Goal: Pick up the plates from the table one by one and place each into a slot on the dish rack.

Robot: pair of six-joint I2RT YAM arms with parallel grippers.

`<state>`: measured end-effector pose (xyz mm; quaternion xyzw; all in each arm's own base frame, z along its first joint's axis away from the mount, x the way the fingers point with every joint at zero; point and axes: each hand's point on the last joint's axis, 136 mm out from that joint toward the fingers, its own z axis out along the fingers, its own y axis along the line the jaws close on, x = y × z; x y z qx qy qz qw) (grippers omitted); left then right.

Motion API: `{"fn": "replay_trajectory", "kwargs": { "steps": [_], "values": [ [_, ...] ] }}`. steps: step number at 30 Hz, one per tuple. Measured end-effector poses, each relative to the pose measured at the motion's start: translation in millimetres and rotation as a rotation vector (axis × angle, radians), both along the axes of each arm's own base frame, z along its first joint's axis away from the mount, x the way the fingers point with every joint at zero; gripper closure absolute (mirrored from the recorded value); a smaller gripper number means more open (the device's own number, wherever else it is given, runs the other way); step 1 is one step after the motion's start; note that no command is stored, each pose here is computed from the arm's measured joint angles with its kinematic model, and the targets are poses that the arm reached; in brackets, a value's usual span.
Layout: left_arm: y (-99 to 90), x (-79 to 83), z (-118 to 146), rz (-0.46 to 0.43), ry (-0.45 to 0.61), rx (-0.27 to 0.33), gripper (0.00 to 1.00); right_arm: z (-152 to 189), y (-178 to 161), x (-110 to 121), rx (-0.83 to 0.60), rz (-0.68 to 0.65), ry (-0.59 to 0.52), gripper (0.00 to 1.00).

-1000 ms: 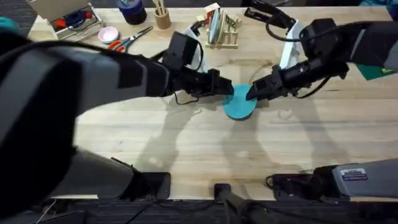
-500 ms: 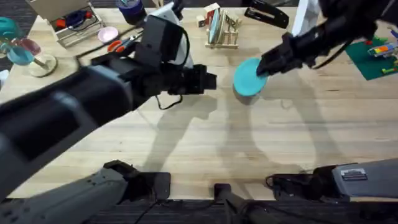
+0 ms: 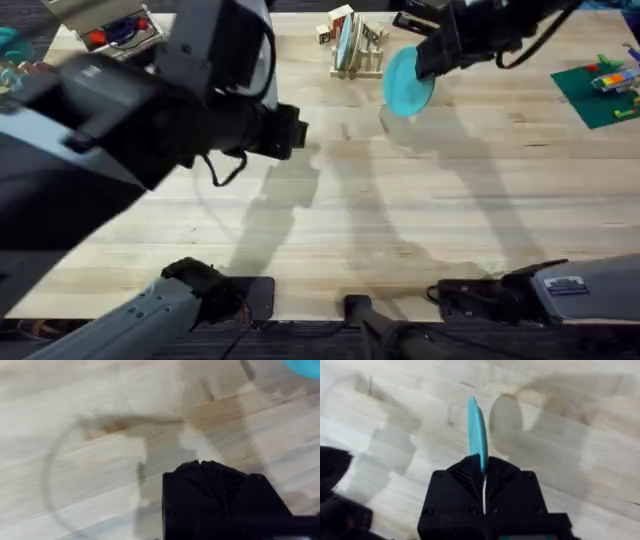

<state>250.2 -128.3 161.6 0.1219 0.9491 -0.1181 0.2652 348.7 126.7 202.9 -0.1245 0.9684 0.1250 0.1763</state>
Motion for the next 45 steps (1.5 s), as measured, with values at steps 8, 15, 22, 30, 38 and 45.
{"fn": "replay_trajectory", "kwargs": {
  "steps": [8, 15, 22, 30, 38, 45],
  "values": [
    [10.6, 12.8, 22, -0.061, -0.105, 0.115, 0.598, 32, 12, 11, -0.079, -0.073, -0.111, 0.972],
    [17.7, 16.5, 23, -0.062, -0.128, 0.167, 0.007, 61, 12, 19, -0.059, -0.162, -0.172, 0.972],
    [17.6, 19.7, 25, -0.063, -0.147, 0.172, 0.006, 88, 7, 28, -0.026, -0.263, -0.232, 0.972],
    [17.9, 20.5, 26, -0.061, -0.151, 0.174, 0.006, 103, 9, 39, 0.014, -0.330, -0.256, 0.972],
    [17.9, 20.5, 26, -0.061, -0.151, 0.174, 0.006, 93, 24, 60, 0.026, -0.350, -0.231, 0.972],
    [17.9, 20.5, 26, -0.061, -0.151, 0.174, 0.008, 79, 27, 75, -0.012, -0.399, -0.219, 0.972]
  ]
}}
